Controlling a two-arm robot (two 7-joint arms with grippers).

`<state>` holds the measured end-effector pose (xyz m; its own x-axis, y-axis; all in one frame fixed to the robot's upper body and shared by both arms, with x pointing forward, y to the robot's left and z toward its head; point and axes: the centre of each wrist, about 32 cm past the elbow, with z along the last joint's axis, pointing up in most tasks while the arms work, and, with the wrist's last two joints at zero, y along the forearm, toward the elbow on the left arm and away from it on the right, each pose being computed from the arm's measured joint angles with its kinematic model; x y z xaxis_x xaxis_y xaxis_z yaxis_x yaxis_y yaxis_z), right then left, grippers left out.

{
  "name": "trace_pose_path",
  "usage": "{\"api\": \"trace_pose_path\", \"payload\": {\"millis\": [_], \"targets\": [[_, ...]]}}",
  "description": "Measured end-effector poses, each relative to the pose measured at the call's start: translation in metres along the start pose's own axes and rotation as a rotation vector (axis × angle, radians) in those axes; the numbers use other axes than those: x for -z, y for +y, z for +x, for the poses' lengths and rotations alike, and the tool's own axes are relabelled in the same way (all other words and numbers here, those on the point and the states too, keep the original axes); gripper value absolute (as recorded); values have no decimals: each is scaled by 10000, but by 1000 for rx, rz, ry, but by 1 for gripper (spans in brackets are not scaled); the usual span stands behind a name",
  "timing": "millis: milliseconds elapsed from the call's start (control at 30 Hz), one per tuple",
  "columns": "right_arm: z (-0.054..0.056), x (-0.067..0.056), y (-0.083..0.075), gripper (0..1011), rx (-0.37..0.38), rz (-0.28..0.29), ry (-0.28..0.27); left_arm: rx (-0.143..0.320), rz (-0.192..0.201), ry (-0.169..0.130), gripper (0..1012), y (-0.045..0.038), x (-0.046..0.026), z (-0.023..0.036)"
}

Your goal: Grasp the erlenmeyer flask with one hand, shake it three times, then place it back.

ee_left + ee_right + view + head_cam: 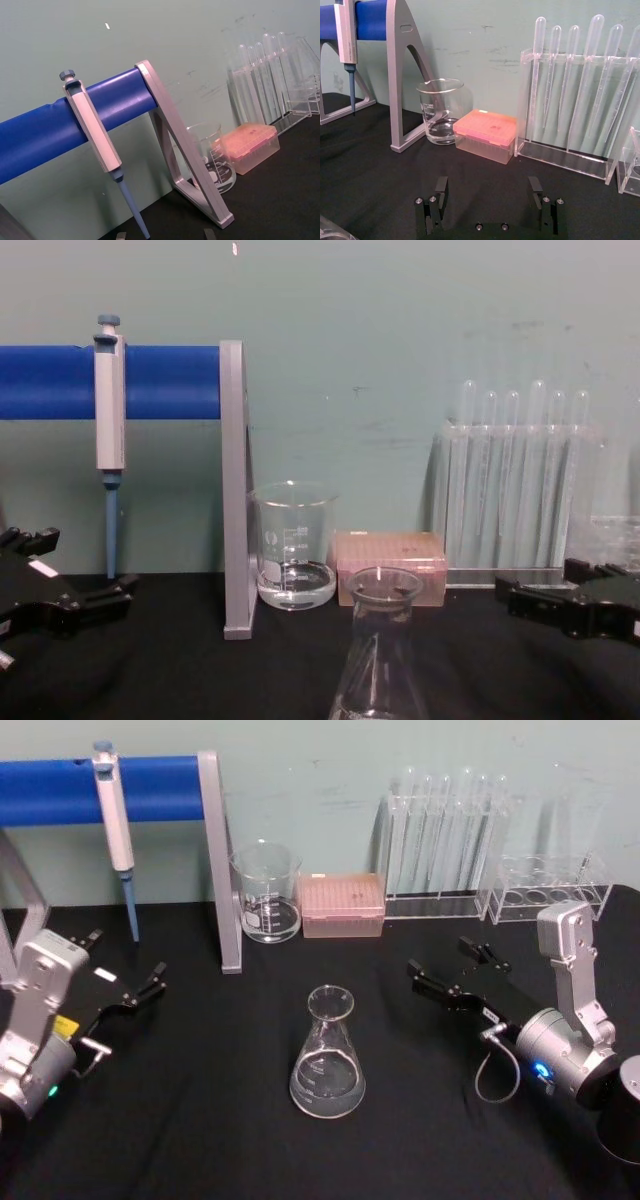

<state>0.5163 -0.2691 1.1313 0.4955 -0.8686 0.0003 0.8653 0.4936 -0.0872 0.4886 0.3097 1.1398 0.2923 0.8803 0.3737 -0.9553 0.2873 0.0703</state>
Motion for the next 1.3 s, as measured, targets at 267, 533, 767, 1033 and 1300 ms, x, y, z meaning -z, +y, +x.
{"api": "trace_pose_path", "payload": {"millis": [267, 533, 767, 1033, 1300], "targets": [[-1, 0, -2, 1003, 0, 0, -1, 0, 0, 0, 1001, 0, 0, 0], [-2, -2, -2, 1003, 1, 1, -1, 0, 0, 0, 1001, 0, 0, 0], [-2, -2, -2, 1003, 1, 1, -1, 0, 0, 0, 1001, 0, 0, 0], [-2, -2, -2, 1003, 1, 1, -1, 0, 0, 0, 1001, 0, 0, 0], [-2, -2, -2, 1003, 1, 1, -1, 0, 0, 0, 1001, 0, 0, 0]]}}
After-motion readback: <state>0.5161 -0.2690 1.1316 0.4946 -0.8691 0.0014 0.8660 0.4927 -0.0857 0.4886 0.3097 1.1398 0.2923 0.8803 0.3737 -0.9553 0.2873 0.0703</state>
